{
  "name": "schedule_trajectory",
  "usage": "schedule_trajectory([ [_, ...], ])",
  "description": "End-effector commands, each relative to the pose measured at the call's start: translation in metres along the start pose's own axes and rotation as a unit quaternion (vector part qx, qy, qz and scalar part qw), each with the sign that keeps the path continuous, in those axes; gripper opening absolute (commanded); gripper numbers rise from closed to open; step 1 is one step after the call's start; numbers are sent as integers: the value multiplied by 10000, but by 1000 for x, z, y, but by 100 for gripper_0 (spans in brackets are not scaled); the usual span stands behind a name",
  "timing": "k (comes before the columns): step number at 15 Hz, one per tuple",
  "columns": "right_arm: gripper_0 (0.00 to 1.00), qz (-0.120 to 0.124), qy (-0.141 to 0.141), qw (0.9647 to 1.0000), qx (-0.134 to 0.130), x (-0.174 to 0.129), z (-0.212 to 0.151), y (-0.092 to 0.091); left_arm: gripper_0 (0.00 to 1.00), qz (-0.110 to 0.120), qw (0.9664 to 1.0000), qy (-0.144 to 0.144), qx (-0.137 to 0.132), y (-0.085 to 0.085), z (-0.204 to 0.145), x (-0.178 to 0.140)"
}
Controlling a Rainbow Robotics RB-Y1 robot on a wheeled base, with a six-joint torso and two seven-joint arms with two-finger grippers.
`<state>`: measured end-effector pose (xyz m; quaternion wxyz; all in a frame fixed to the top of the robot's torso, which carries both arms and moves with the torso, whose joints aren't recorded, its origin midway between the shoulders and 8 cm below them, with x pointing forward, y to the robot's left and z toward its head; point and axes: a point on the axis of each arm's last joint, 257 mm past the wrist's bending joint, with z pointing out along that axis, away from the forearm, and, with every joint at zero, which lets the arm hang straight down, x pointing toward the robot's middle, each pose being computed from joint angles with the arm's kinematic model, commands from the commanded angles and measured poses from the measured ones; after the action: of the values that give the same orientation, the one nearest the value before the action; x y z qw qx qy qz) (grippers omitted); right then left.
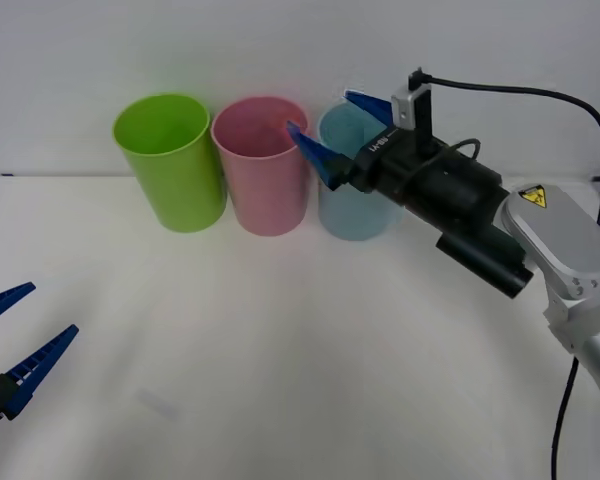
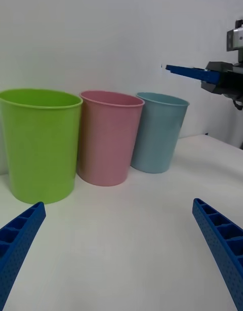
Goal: Grasp the object on the table and drop it into the matching bin: aluminum can to the light blue bin, PET bottle to the pink bin.
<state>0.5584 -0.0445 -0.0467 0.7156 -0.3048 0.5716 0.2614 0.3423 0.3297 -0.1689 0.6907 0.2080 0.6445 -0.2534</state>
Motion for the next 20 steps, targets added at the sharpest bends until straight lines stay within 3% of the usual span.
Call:
schedule_trajectory([
  [1, 100, 76, 107, 9999, -55, 13, -43, 15, 100, 0, 10000, 0, 0, 0, 0, 0],
  [8, 100, 92, 440, 9989, -133, 48, -137, 39, 100, 0, 10000, 0, 0, 0, 0, 0],
  [9, 100, -74, 473, 9988, -138, 53, -149, 39, 100, 0, 10000, 0, 0, 0, 0, 0],
  [15, 100, -470, 777, 9959, 11, 85, -207, 39, 100, 0, 10000, 0, 0, 0, 0, 0],
  [20, 100, -382, 924, 9944, -330, 92, -252, 50, 100, 0, 10000, 0, 0, 0, 0, 0],
])
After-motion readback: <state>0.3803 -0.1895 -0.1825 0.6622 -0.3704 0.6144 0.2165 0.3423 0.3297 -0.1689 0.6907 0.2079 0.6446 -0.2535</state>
